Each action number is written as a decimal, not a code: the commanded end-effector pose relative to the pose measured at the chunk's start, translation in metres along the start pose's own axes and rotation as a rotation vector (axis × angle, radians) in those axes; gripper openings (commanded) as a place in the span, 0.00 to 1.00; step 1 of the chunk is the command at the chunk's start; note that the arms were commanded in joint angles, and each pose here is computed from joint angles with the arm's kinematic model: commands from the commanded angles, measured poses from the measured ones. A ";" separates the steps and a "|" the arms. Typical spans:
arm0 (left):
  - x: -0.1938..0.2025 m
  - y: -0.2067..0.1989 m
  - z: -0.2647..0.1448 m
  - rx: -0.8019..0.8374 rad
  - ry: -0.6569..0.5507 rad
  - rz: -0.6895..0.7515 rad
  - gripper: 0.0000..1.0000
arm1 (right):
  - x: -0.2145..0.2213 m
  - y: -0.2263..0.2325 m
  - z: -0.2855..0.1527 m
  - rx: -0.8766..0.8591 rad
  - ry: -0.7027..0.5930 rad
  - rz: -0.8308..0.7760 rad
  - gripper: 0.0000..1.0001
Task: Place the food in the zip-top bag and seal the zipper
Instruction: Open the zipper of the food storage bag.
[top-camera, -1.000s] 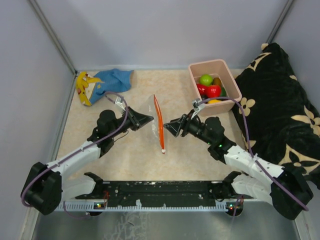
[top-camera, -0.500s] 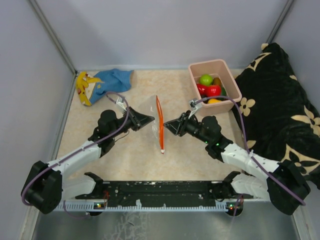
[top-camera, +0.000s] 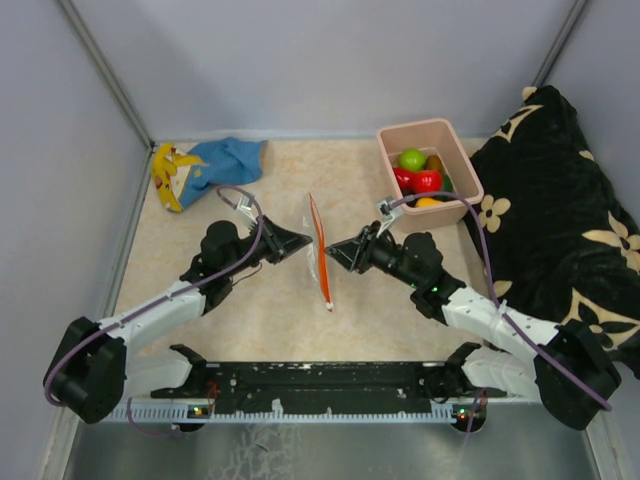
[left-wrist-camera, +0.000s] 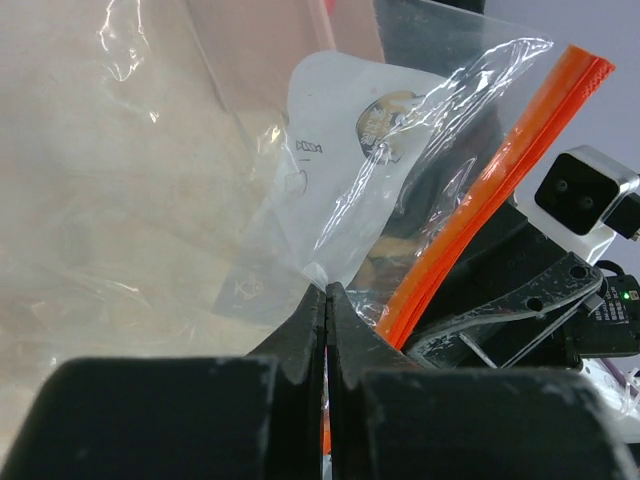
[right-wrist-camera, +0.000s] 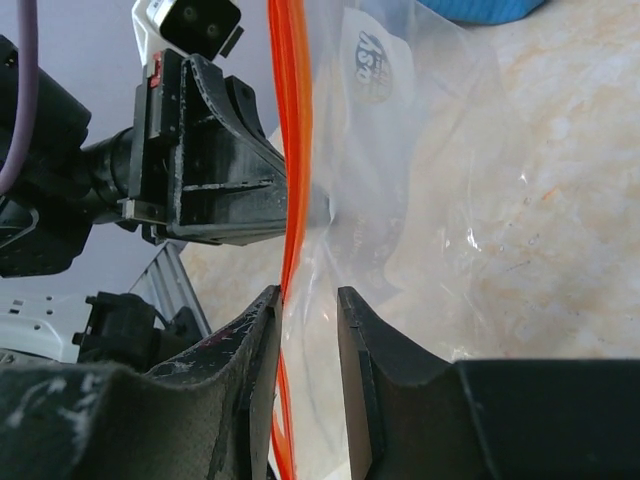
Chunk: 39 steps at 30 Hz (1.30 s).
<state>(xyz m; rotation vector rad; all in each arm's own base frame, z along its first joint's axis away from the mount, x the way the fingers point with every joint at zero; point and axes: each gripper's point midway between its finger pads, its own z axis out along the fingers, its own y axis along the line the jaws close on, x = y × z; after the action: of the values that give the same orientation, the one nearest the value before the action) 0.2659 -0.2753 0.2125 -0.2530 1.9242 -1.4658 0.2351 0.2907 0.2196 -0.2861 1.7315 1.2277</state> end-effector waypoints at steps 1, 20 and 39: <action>-0.006 -0.016 0.005 0.043 -0.020 0.031 0.00 | -0.035 0.030 0.004 -0.092 -0.104 -0.027 0.30; -0.001 -0.027 -0.001 0.083 -0.003 0.009 0.00 | -0.014 -0.004 0.003 0.035 -0.072 -0.032 0.19; 0.002 -0.028 -0.005 0.109 -0.011 -0.025 0.00 | 0.006 -0.022 -0.001 0.094 -0.023 -0.028 0.19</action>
<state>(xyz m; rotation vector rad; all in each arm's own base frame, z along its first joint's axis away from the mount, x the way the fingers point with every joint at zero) 0.2613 -0.2815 0.2225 -0.2630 1.8939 -1.5262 0.2435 0.2852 0.2028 -0.2418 1.7762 1.1640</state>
